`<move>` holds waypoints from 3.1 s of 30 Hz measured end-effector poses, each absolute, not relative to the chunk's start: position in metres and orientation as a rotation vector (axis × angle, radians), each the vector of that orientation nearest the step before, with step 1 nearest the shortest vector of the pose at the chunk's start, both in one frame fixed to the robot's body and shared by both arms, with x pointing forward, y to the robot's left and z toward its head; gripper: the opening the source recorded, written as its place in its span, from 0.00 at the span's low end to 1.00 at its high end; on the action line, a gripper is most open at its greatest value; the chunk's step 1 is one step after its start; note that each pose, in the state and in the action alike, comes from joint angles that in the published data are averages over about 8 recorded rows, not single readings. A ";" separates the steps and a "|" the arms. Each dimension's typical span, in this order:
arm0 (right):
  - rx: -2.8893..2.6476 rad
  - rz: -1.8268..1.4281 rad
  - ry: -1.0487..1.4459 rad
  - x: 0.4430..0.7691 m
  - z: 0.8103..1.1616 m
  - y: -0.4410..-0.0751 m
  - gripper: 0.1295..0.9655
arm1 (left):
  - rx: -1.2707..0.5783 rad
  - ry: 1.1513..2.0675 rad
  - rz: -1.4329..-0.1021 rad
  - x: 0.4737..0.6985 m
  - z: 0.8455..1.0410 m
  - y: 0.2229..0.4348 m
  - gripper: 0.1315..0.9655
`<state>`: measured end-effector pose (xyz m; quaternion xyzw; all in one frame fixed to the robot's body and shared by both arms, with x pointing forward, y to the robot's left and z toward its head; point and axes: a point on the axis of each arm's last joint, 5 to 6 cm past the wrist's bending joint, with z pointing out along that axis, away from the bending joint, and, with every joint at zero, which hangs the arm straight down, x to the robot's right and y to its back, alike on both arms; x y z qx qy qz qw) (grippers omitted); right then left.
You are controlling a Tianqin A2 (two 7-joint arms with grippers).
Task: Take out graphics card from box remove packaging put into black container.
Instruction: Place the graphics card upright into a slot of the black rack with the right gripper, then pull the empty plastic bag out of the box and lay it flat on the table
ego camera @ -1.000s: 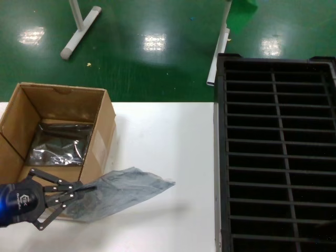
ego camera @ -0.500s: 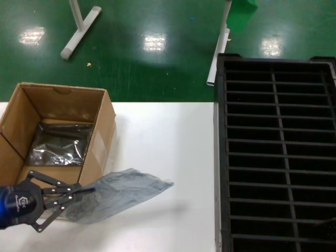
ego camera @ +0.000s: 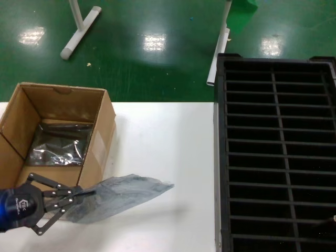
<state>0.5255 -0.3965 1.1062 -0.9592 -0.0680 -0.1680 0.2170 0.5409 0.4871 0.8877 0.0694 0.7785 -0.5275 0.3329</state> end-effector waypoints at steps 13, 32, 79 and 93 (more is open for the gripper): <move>-2.654 -0.483 -0.209 0.532 1.105 -0.395 0.08 | 0.170 2.031 -1.379 0.539 0.885 0.488 0.01; -2.620 -0.468 -0.227 0.535 1.080 -0.391 0.09 | 0.154 2.039 -1.376 0.537 0.880 0.491 0.01; -2.295 -0.943 -0.171 0.596 1.051 -0.381 0.84 | 0.154 1.980 -1.425 0.542 0.902 0.470 0.01; -2.305 -0.932 -0.173 0.595 1.052 -0.381 0.98 | 0.085 1.802 -1.498 0.559 0.892 0.405 0.01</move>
